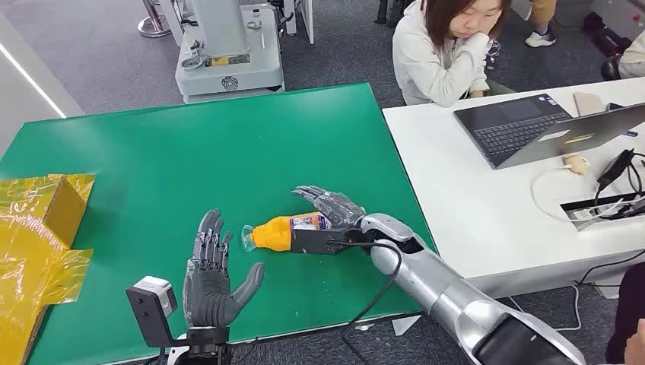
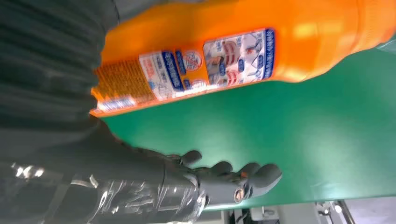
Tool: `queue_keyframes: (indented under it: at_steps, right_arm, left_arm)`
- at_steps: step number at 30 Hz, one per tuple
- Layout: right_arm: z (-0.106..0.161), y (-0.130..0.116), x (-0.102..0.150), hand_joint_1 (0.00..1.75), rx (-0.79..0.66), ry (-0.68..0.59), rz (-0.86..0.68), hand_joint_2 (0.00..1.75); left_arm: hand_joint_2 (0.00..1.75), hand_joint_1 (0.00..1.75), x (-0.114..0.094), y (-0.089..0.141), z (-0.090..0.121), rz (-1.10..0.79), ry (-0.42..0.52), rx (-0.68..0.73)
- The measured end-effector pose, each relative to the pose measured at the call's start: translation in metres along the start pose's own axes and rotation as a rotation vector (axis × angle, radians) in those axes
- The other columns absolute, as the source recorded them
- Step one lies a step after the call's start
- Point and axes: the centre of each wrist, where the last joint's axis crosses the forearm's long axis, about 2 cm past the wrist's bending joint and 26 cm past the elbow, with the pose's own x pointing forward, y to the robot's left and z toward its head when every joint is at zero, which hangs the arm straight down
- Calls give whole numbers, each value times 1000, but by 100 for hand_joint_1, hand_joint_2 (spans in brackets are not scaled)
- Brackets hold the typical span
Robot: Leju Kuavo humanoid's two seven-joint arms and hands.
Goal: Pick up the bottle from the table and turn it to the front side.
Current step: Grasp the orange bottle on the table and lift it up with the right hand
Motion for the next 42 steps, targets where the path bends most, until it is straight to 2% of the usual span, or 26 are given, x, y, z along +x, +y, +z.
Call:
queue_keyframes:
  at_steps: [9, 19, 29, 40, 41, 42]
  right_arm:
    - [-15, -13, -7, 0, 171, 48, 112, 175]
    - [-20, -14, -11, 0, 354, 126, 216, 175]
    - [-21, -19, -15, 0, 396, 190, 297, 175]
    - [-20, -19, -16, 0, 378, 252, 393, 175]
    - [-20, -19, -16, 36, 374, 261, 405, 175]
    - [-20, -19, -17, 79, 369, 270, 419, 175]
  left_arm:
    - [175, 0, 0, -2, -3, 0, 14, -29]
    - [175, 0, 0, -3, -2, 1, 29, -56]
    - [175, 0, -4, 3, 4, 3, 79, -31]
    - [175, 0, -6, 6, 9, 2, 98, -15]
    - [175, 0, -6, 7, 9, 2, 98, -12]
    - [175, 0, -7, 7, 10, 1, 99, -10]
